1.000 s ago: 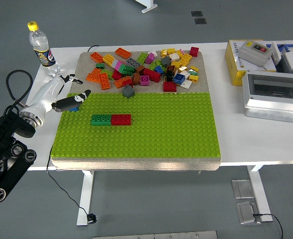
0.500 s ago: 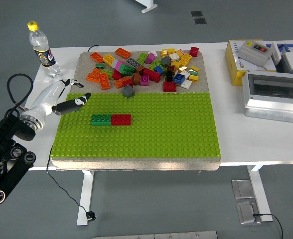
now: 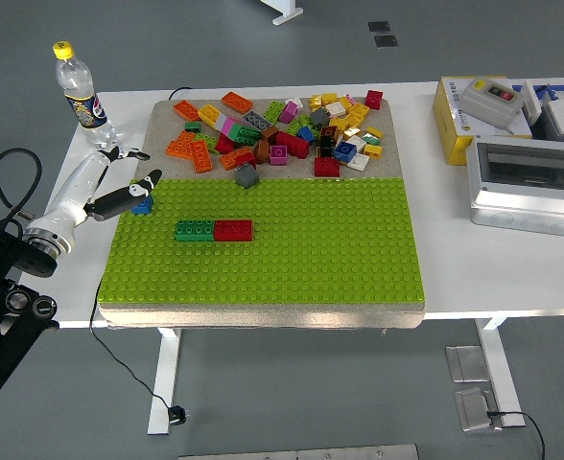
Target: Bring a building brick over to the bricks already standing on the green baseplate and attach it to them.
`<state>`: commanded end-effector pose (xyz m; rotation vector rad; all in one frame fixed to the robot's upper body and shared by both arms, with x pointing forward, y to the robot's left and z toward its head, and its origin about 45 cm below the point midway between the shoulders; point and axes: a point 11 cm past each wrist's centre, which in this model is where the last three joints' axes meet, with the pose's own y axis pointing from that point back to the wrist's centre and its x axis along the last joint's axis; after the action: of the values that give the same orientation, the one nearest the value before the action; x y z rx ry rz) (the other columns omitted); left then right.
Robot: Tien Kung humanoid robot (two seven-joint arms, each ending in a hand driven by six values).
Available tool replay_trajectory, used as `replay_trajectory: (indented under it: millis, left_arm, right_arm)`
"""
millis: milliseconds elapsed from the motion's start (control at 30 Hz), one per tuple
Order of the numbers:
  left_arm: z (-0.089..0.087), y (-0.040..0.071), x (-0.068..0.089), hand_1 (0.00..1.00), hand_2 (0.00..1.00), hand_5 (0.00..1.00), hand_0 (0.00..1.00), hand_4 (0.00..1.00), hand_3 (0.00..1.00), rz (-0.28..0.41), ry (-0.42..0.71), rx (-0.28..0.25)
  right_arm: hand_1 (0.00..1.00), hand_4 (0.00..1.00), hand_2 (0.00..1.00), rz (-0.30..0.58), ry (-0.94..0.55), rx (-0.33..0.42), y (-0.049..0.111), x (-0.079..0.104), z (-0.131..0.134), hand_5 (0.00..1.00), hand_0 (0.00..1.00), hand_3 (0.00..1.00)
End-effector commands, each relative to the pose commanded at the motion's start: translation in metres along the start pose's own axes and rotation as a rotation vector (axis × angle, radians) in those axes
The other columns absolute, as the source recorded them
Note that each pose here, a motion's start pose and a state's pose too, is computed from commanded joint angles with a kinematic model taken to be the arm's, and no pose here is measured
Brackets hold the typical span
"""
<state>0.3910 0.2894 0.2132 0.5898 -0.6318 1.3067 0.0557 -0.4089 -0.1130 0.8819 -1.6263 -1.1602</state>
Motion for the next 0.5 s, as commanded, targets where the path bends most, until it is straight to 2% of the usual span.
replay_trajectory:
  millis: [300,500]
  left_arm:
    - [-0.0047,0.0067,0.0017,0.827,0.799,0.606,0.917,0.674,0.795,0.036,0.079,-0.036]
    - [-0.0099,0.0084,0.007,0.815,0.794,0.577,0.909,0.663,0.811,0.053,0.081,-0.038]
  right_arm:
    - [0.747,0.421,0.793,0.0,0.016,-0.004,-0.0004,-0.0009,0.0042,0.86,0.739,0.773]
    - [0.747,0.421,0.793,0.003,0.027,-0.001,-0.0005,-0.0013,0.0047,0.86,0.739,0.772]
